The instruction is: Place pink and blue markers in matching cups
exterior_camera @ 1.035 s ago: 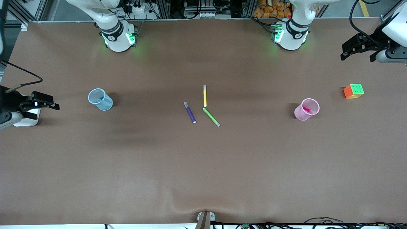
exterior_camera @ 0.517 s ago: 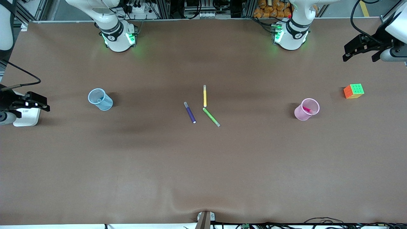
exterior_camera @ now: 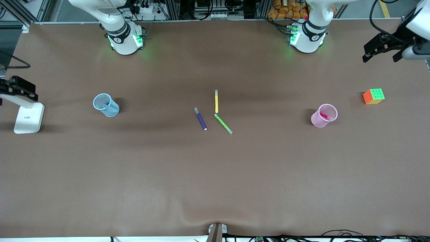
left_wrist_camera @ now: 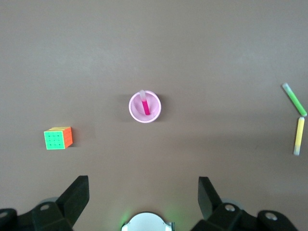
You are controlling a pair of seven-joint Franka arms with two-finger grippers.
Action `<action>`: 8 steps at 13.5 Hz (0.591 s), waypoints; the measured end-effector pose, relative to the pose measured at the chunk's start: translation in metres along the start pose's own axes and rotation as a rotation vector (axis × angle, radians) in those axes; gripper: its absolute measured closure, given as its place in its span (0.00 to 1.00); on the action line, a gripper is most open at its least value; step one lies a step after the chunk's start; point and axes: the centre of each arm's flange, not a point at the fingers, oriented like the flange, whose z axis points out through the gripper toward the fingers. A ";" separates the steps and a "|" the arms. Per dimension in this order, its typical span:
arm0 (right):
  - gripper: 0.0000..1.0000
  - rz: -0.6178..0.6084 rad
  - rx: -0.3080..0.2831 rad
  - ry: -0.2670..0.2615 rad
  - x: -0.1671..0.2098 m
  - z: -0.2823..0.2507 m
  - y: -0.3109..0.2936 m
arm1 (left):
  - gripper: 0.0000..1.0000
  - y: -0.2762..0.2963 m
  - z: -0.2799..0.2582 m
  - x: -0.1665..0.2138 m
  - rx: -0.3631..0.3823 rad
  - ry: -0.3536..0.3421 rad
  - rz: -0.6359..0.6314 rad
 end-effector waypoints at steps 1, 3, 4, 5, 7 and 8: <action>0.00 0.008 0.009 -0.005 -0.009 -0.003 0.001 | 0.00 -0.007 -0.002 0.000 0.000 0.002 -0.013; 0.00 0.022 0.013 0.017 -0.029 0.004 0.006 | 0.00 -0.007 -0.001 0.000 0.002 -0.010 -0.012; 0.00 0.030 0.016 0.025 -0.044 0.012 0.009 | 0.00 -0.002 0.001 -0.001 0.004 -0.018 -0.005; 0.00 0.048 0.021 0.023 -0.059 0.018 0.010 | 0.00 0.002 0.003 -0.001 0.006 -0.025 0.001; 0.00 0.095 0.029 0.021 -0.078 0.024 0.014 | 0.00 0.005 0.006 0.003 0.006 -0.032 0.007; 0.00 0.109 0.030 0.027 -0.081 0.024 0.015 | 0.00 0.005 0.006 0.007 0.005 -0.032 0.009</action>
